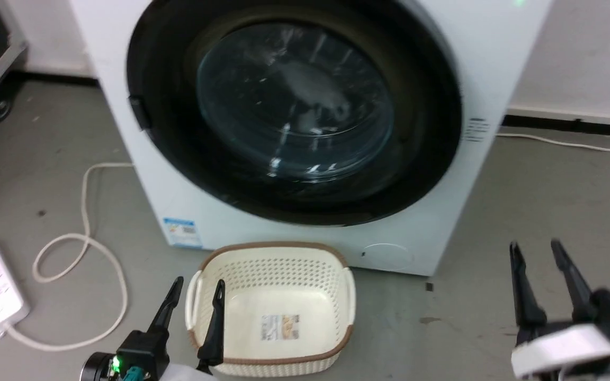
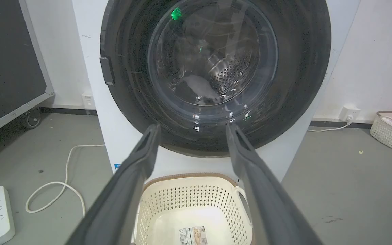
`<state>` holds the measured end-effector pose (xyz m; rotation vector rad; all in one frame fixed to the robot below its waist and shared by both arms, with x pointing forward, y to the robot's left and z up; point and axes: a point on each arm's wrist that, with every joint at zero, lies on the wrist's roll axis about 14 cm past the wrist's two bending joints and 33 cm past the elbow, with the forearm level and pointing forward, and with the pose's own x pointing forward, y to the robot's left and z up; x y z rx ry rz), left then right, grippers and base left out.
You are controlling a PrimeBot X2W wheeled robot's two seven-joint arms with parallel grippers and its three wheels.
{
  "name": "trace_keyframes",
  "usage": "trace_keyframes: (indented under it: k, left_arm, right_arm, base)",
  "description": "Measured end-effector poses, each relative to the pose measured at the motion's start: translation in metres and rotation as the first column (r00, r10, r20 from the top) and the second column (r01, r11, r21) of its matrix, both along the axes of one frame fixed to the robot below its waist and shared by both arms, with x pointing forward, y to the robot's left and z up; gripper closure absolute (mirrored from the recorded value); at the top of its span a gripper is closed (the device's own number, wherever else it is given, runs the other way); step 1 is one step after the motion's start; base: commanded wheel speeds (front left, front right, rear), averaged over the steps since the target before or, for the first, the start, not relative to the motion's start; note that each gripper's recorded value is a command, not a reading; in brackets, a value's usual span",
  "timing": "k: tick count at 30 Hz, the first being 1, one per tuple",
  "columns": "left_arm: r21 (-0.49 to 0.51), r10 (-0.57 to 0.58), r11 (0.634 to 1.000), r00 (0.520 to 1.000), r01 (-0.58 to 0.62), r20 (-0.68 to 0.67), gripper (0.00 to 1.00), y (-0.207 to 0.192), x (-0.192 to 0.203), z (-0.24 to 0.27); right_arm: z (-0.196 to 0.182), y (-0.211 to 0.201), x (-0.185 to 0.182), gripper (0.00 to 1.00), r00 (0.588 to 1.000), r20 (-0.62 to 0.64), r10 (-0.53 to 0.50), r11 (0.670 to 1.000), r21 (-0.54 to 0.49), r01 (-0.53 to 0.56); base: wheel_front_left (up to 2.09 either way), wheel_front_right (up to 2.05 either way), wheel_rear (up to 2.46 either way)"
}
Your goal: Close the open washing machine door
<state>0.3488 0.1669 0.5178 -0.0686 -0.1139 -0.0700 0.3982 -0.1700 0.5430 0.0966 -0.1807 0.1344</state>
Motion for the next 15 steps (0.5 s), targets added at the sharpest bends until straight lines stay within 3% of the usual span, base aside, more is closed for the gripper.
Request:
trace_keyframes:
  k: [7, 15]
  left_arm:
    - [0.005, -0.052, 0.999, 0.999, 0.052, -0.002, 0.0, -0.015, 0.005, -0.001]
    - [0.01, -0.06, 0.998, 0.998, 0.06, -0.025, 0.0, -0.017, 0.006, -0.008]
  right_arm:
    - [-0.005, -0.022, -0.043, 0.0, 0.996, -0.002, -0.094, 0.996, -0.012, 0.094]
    - [-0.016, -0.023, -0.056, 0.0, 0.994, -0.033, -0.106, 0.994, -0.02, 0.105]
  base:
    - [0.0, 0.0, 0.0]
    - [0.0, 0.0, 0.0]
